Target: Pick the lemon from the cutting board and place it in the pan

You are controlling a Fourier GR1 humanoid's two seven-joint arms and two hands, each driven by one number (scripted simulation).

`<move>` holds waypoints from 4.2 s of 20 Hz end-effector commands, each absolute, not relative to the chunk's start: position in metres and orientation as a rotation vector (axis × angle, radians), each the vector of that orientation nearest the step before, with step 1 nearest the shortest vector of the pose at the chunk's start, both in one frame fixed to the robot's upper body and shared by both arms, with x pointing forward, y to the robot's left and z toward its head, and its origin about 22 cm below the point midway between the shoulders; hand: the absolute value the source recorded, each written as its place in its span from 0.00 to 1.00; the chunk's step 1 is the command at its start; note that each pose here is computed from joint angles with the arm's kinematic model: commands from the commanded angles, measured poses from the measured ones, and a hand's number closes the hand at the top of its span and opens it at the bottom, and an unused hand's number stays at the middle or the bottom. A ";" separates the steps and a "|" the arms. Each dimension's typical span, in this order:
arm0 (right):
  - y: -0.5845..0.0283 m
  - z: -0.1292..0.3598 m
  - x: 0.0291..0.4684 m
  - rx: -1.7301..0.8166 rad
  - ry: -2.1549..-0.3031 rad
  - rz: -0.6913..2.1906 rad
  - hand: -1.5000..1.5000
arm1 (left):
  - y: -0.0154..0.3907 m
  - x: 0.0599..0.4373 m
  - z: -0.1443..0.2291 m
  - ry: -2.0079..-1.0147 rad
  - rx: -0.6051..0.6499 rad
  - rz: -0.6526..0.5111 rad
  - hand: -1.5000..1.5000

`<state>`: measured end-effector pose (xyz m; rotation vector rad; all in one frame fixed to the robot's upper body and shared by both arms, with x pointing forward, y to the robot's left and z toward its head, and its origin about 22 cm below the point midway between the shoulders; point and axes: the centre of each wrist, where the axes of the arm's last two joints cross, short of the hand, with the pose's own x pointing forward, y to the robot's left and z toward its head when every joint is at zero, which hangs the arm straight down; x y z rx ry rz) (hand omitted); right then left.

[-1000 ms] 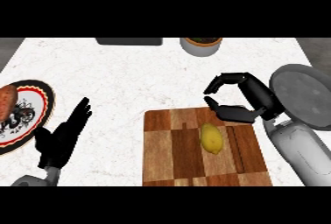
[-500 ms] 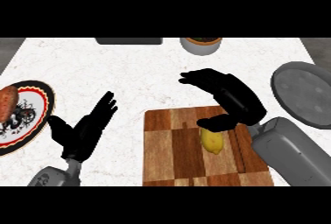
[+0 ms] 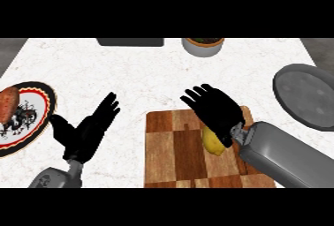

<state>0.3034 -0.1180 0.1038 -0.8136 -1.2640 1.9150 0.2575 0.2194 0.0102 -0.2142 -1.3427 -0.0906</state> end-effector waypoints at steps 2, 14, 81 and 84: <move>-0.065 0.098 0.278 -0.996 -0.903 2.098 0.00 | 0.221 0.260 0.014 -1.336 -0.217 -0.089 0.50; 0.010 0.067 0.222 -1.019 -0.510 2.116 0.00 | 0.217 0.252 0.003 -1.359 -0.219 -0.070 0.50; -0.335 0.120 0.165 -0.677 -1.702 0.608 1.00 | 0.229 0.238 0.006 -1.355 -0.207 -0.054 0.50; -0.371 0.114 0.194 -0.766 -1.712 0.598 1.00 | 0.214 0.236 -0.008 -1.359 -0.241 -0.073 0.50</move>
